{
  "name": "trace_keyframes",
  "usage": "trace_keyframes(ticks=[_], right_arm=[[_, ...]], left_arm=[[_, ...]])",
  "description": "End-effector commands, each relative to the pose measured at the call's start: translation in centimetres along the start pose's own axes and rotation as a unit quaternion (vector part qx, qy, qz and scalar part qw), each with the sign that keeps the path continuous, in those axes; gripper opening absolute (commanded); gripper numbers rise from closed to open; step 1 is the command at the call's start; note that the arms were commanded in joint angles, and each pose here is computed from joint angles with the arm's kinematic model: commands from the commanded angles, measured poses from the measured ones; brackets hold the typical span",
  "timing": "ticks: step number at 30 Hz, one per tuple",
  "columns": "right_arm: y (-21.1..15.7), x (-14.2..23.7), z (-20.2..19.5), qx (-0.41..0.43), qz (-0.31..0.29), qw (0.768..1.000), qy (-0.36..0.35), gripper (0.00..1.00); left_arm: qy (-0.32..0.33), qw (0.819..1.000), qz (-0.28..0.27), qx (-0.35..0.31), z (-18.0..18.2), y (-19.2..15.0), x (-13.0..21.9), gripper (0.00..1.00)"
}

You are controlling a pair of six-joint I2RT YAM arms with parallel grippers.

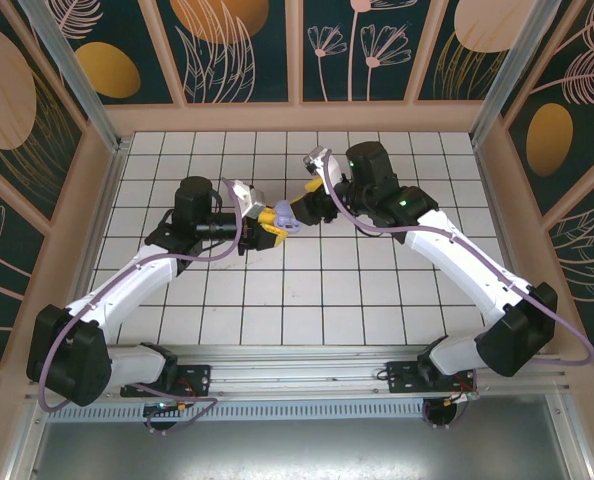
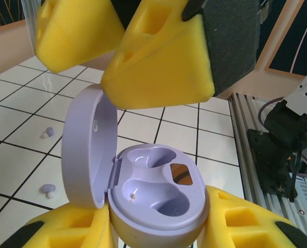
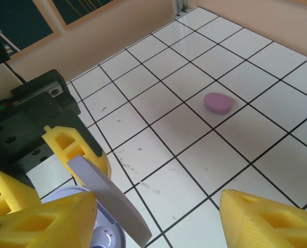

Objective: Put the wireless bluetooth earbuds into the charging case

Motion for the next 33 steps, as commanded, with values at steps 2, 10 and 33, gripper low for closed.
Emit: trace_keyframes(ticks=[2,10,33], right_arm=[[0.0,0.8,0.4,-0.007,0.001,1.000,0.021,0.65],[-0.1,2.3,1.4,0.002,-0.016,0.999,0.034,0.66],[-0.2,1.7,1.2,-0.009,-0.014,0.999,0.041,0.67]], left_arm=[[-0.043,0.997,-0.032,-0.061,-1.6,1.7,0.2,0.00],[-0.041,0.997,-0.035,-0.055,-1.3,1.8,0.1,0.00],[-0.033,0.998,-0.042,-0.045,-1.1,1.8,0.1,0.00]])
Point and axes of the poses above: each hand's point on the last joint's axis, 136 mm out from that joint toward the fingers, its own x axis back along the fingers, its own z axis along the line the jaws close on, y = z × x, the point moved 10 cm from there along x, back along the fingers, and after that the axes turned 9 degrees about x, right-handed, at the moved point
